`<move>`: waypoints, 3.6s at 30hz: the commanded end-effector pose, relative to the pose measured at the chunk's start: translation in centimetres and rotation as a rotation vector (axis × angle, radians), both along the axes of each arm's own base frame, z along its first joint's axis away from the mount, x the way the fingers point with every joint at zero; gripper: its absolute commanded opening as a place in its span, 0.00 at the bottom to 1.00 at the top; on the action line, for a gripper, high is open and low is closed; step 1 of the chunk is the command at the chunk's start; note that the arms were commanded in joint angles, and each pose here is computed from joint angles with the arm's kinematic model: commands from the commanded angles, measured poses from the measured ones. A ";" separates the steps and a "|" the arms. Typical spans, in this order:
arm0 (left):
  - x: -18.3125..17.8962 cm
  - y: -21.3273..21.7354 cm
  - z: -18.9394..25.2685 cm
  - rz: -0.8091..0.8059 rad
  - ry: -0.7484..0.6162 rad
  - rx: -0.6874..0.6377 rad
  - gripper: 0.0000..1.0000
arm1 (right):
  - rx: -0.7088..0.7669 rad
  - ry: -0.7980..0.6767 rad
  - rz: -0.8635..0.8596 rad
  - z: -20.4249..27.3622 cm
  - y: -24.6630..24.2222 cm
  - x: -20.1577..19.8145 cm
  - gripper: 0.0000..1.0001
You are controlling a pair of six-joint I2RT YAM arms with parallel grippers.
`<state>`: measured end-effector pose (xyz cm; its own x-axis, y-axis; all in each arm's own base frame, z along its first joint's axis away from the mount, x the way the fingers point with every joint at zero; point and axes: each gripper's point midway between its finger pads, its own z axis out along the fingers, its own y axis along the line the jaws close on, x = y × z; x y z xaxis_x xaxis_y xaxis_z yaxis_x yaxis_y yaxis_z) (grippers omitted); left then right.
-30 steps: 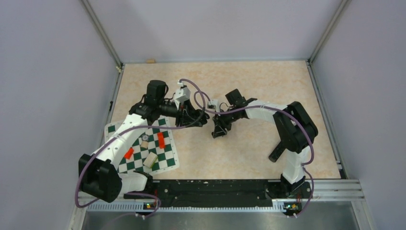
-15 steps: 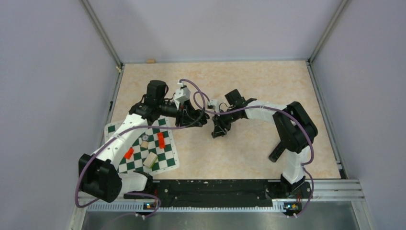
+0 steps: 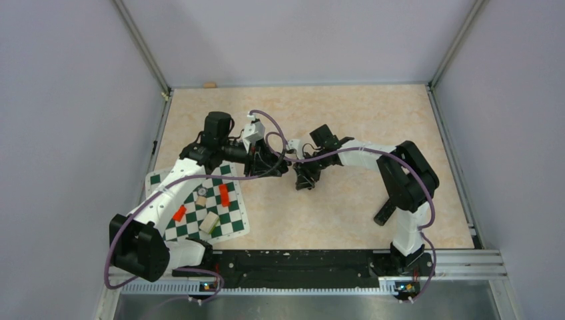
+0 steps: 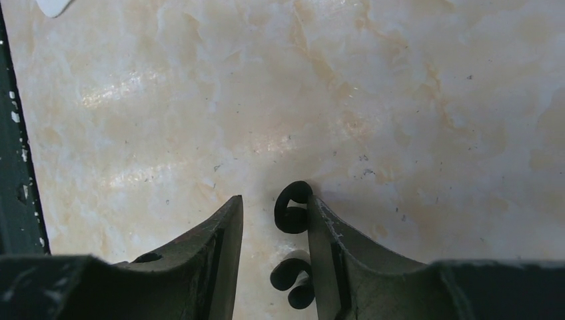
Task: Insert the wireless bluetooth earbuds into the charging case
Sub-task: Pick up the left earbud from the center of the board, then insert the left earbud into the left side groove of the charging case.
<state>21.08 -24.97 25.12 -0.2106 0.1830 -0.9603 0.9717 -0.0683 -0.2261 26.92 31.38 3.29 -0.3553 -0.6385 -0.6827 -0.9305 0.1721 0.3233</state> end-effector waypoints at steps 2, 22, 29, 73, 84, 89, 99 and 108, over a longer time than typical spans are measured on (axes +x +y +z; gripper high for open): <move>0.0 0.0 1.8 -0.008 -0.064 -0.029 0.00 | -0.031 -0.051 0.027 -0.3 -0.1 0.0 0.37; 0.1 -0.1 1.6 -0.006 -0.050 -0.029 0.00 | 0.030 -0.219 -0.094 2.8 0.4 3.0 0.13; 0.1 -0.1 1.6 -0.006 -0.050 -0.029 0.00 | 0.017 -0.229 -0.110 2.7 0.2 3.3 0.10; 0.1 -0.1 1.6 -0.008 -0.048 -0.031 0.00 | -0.016 -0.244 -0.162 3.0 -0.2 4.3 0.00; 0.1 -0.1 1.7 -0.010 -0.045 -0.032 0.00 | 0.032 -0.300 -0.155 6.3 -0.3 4.5 0.00; 0.0 -0.1 1.7 -0.014 -0.044 -0.035 0.00 | 0.145 -0.342 -0.187 11.3 -1.5 5.1 0.00; 1.1 -0.5 0.7 0.017 0.026 -0.030 0.00 | 0.404 -0.467 -0.239 22.2 -6.2 4.8 0.00; 4.1 -1.6 -2.4 0.149 0.202 0.049 0.00 | 0.644 -0.499 -0.196 29.6 -6.8 0.5 0.00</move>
